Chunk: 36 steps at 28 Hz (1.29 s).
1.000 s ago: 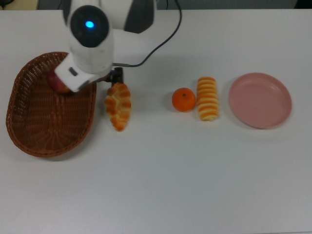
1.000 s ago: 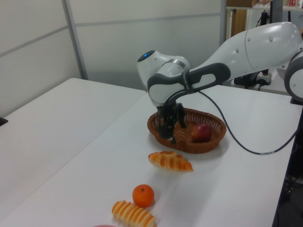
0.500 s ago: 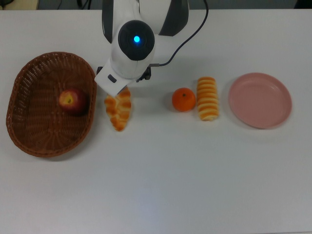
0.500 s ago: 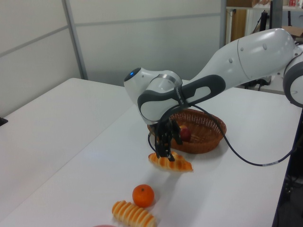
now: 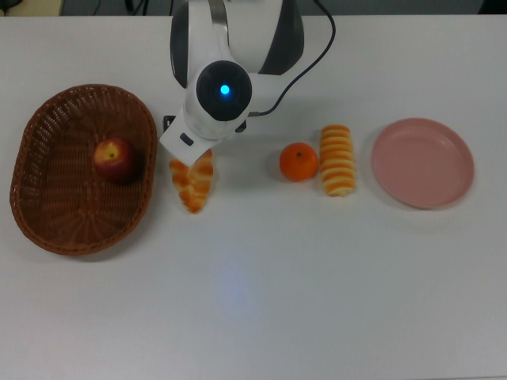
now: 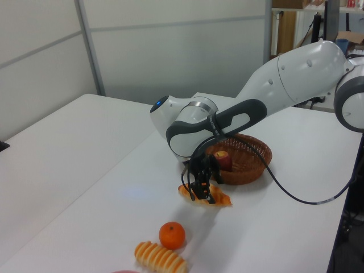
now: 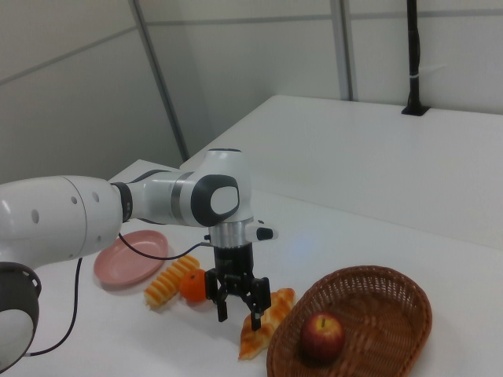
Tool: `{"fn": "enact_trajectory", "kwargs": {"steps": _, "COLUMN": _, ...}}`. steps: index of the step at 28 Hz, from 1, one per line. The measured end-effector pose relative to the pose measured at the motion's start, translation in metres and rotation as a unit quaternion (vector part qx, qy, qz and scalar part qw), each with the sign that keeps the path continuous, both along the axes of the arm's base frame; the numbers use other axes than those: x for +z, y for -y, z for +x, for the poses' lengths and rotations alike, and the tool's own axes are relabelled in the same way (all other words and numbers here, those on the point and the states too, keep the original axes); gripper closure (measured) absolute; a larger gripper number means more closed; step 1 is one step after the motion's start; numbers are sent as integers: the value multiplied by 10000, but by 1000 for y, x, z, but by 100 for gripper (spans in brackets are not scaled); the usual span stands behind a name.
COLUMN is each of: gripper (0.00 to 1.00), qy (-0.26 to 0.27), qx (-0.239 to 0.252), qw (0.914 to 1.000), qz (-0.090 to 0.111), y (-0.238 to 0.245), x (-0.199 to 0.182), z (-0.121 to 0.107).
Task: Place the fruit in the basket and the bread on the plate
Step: 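Move the gripper to the croissant and grasp it, then carry the croissant onto the pink plate and release it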
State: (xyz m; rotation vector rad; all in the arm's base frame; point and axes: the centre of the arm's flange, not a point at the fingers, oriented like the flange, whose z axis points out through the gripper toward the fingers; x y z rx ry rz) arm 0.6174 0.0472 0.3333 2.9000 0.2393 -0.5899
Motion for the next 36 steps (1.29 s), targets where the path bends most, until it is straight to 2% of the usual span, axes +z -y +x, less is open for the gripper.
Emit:
{"fn": "enact_trajectory", "kwargs": {"steps": 5, "gripper": 14, "qy": -8, "qx": 2, "qw": 10000, "qz": -16, "y": 1, "x": -1, "z": 0}}
{"fn": "enact_trajectory", "kwargs": {"steps": 14, "gripper": 14, "qy": 45, "qx": 15, "qw": 10000, "qz": 7, "y": 1, "x": -11, "z": 4}}
{"fn": "enact_trajectory", "kwargs": {"steps": 21, "gripper": 17, "qy": 358, "qx": 6, "qw": 9993, "qz": 59, "y": 5, "x": -18, "z": 14}}
{"fn": "enact_trajectory", "kwargs": {"steps": 25, "gripper": 39, "qy": 382, "qx": -6, "qw": 9993, "qz": 31, "y": 9, "x": -18, "z": 15}}
{"fn": "enact_trajectory", "kwargs": {"steps": 27, "gripper": 44, "qy": 386, "qx": -8, "qw": 9993, "qz": 30, "y": 10, "x": -17, "z": 15}}
{"fn": "enact_trajectory", "kwargs": {"steps": 30, "gripper": 59, "qy": 393, "qx": -7, "qw": 9992, "qz": 31, "y": 9, "x": -17, "z": 15}}
{"fn": "enact_trajectory", "kwargs": {"steps": 34, "gripper": 70, "qy": 402, "qx": -7, "qw": 9992, "qz": 32, "y": 9, "x": -16, "z": 16}}
{"fn": "enact_trajectory", "kwargs": {"steps": 35, "gripper": 77, "qy": 411, "qx": -6, "qw": 9991, "qz": 32, "y": 9, "x": -15, "z": 16}}
{"fn": "enact_trajectory", "kwargs": {"steps": 36, "gripper": 78, "qy": 419, "qx": -5, "qw": 9991, "qz": 32, "y": 9, "x": -14, "z": 16}}
